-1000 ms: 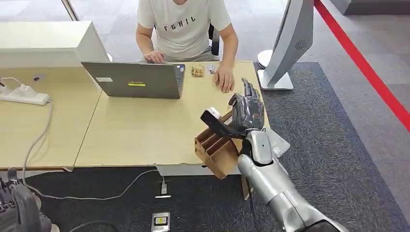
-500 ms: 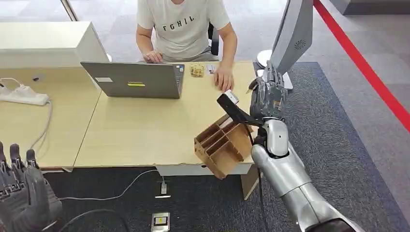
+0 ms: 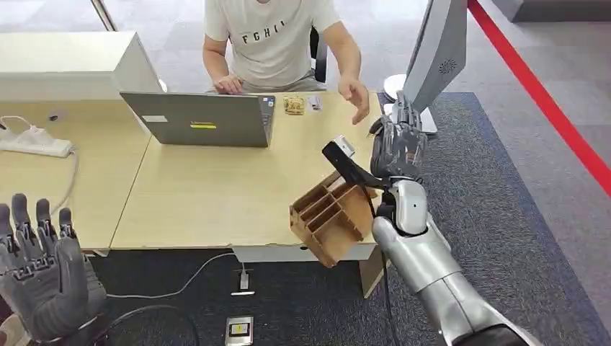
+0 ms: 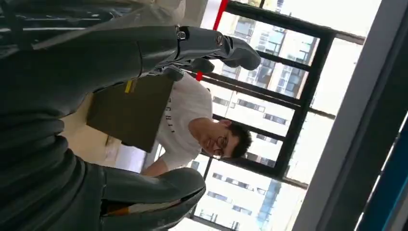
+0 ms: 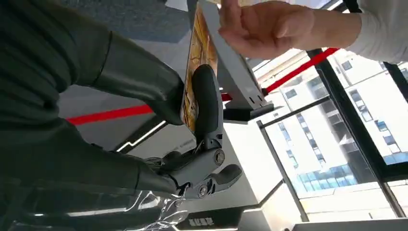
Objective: Pass the card to the sensor for recognition and then transmit it.
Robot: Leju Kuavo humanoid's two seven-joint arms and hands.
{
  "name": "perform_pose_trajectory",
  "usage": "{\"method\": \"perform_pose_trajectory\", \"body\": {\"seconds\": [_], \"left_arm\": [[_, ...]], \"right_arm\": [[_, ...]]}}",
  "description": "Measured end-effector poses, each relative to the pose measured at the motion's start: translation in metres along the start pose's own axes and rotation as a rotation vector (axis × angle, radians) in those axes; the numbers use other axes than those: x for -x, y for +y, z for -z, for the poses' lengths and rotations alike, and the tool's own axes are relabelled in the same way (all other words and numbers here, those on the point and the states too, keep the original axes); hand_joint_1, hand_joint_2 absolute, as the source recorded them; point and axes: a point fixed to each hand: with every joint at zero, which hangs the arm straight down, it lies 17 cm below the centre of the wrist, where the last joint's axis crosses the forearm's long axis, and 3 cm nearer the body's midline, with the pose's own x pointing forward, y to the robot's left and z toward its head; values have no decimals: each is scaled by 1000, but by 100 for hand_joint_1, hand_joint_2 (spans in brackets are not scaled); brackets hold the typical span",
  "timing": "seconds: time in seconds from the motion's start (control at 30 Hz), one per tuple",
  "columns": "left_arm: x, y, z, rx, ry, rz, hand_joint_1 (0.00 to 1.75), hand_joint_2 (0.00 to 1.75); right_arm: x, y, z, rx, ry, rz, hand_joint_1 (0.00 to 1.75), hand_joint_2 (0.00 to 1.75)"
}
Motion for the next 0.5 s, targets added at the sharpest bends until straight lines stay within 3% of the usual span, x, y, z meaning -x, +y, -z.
{"method": "perform_pose_trajectory", "body": {"seconds": [0.5], "left_arm": [[3, -5, -1, 17, 4, -4, 0, 175]], "right_arm": [[-15, 19, -4, -38, -10, -8, 175, 175]]}}
